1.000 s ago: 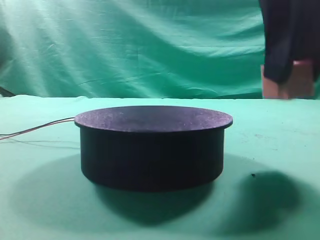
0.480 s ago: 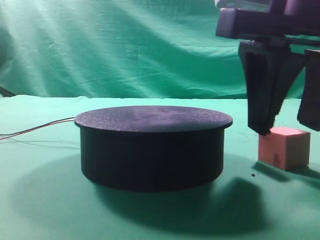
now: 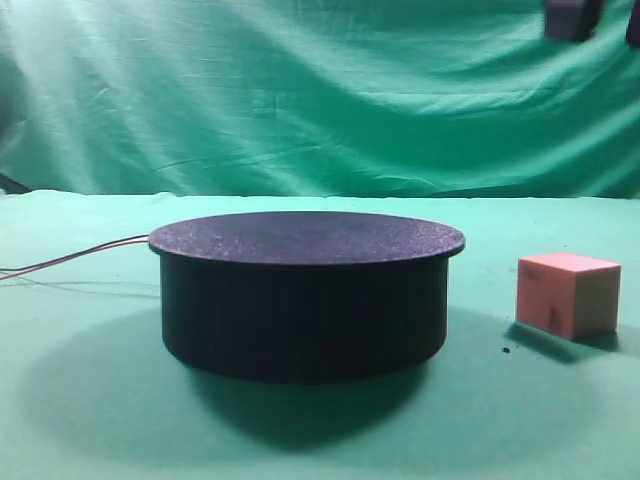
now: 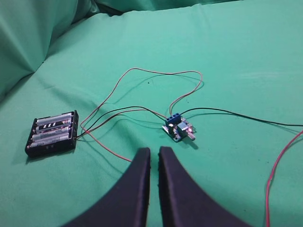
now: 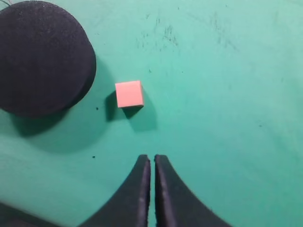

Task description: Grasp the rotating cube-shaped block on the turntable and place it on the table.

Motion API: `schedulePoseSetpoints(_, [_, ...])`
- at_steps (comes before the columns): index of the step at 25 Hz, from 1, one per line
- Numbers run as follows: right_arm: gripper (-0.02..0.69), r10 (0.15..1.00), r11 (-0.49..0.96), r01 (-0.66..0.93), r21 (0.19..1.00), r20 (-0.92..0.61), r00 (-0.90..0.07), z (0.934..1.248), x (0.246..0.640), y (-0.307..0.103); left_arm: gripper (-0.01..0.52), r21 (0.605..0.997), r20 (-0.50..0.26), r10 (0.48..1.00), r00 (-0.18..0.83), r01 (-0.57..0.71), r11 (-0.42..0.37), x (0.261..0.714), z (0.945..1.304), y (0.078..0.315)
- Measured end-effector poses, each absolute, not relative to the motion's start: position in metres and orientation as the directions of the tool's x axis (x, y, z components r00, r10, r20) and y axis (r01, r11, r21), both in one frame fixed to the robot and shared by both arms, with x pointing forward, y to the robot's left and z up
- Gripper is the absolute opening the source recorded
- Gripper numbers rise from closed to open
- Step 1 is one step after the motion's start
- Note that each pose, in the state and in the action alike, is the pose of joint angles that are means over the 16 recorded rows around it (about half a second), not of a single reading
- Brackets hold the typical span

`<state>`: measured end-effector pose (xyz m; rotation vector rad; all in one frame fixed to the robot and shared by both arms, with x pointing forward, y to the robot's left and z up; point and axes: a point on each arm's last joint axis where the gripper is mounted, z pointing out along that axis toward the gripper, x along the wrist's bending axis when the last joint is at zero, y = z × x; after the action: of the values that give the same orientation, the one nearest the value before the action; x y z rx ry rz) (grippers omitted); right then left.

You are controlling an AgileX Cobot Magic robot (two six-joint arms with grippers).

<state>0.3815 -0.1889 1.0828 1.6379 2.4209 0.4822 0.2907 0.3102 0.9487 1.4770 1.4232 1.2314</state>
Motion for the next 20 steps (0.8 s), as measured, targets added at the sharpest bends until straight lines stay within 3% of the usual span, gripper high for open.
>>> schedulePoseSetpoints(5, [0.002,0.918,0.332,0.847,0.415,0.064,-0.391,1.090,0.360,-0.205,0.000,0.951,0.145,0.987,-0.072,0.286,-0.119,0.291,0.949,0.310])
schedulePoseSetpoints(11, [0.000,0.901,0.339,0.818,0.465,0.090,-0.425,1.088,0.349,-0.211,0.000,0.951,0.145,0.987,-0.072,0.286,-0.119,0.291,0.949,0.310])
schedulePoseSetpoints(20, [0.000,0.823,0.459,0.700,0.547,0.035,-0.567,1.092,0.350,-0.210,0.000,0.951,0.145,0.987,-0.072,0.286,-0.119,0.291,0.949,0.310])
